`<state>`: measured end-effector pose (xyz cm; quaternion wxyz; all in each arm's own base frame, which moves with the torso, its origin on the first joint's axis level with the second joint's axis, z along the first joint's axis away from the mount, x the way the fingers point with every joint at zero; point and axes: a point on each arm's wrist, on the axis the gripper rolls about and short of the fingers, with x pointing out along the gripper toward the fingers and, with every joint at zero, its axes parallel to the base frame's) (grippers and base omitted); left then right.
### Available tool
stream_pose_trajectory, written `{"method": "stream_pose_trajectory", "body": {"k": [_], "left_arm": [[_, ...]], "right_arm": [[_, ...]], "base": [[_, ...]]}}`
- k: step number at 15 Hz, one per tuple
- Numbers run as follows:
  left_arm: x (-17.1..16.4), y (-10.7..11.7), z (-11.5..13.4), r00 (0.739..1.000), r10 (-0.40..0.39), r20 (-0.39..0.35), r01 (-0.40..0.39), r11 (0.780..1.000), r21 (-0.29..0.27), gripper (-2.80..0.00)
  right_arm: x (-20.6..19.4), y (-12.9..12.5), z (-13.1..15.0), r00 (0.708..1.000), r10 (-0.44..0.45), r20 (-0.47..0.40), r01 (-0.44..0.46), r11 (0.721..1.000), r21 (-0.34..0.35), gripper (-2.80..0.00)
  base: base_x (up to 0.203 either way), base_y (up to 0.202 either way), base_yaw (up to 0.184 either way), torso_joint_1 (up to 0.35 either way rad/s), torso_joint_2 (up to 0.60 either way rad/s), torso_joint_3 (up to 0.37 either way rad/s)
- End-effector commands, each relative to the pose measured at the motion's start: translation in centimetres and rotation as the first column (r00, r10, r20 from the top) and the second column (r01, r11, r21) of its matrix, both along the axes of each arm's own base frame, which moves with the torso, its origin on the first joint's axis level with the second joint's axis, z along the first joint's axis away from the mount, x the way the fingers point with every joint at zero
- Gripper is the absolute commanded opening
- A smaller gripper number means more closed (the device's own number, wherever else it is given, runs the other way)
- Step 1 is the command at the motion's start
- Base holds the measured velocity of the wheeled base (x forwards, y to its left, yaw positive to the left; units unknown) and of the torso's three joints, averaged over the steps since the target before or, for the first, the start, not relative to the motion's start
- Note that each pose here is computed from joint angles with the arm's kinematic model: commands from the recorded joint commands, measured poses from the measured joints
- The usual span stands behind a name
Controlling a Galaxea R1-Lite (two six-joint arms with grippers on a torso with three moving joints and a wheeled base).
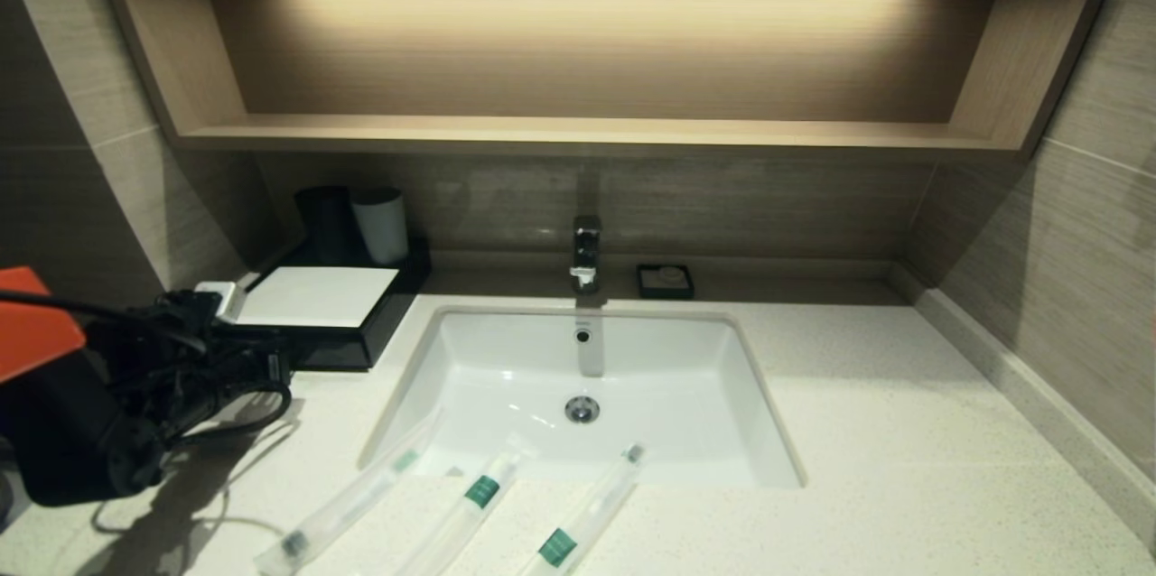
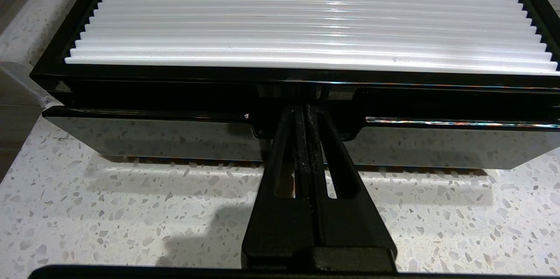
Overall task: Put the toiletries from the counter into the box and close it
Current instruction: Open the drawer
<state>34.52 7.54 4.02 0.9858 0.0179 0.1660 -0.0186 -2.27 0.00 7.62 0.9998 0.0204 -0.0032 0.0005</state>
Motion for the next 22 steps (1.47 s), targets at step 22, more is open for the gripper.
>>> {"method": "stream_pose_trajectory", "body": {"k": [22], "left_arm": [[-1.3,-0.3,1.6,0.997,-0.005,-0.081,0.004,1.0,-0.014,-2.8]], "right_arm": [[0.0,0.0,0.0,1.0,0.001,0.0,-0.001,1.0,0.001,-2.8]], "base": [[0.0,0.0,0.0,0.0,0.0,0.0]]}}
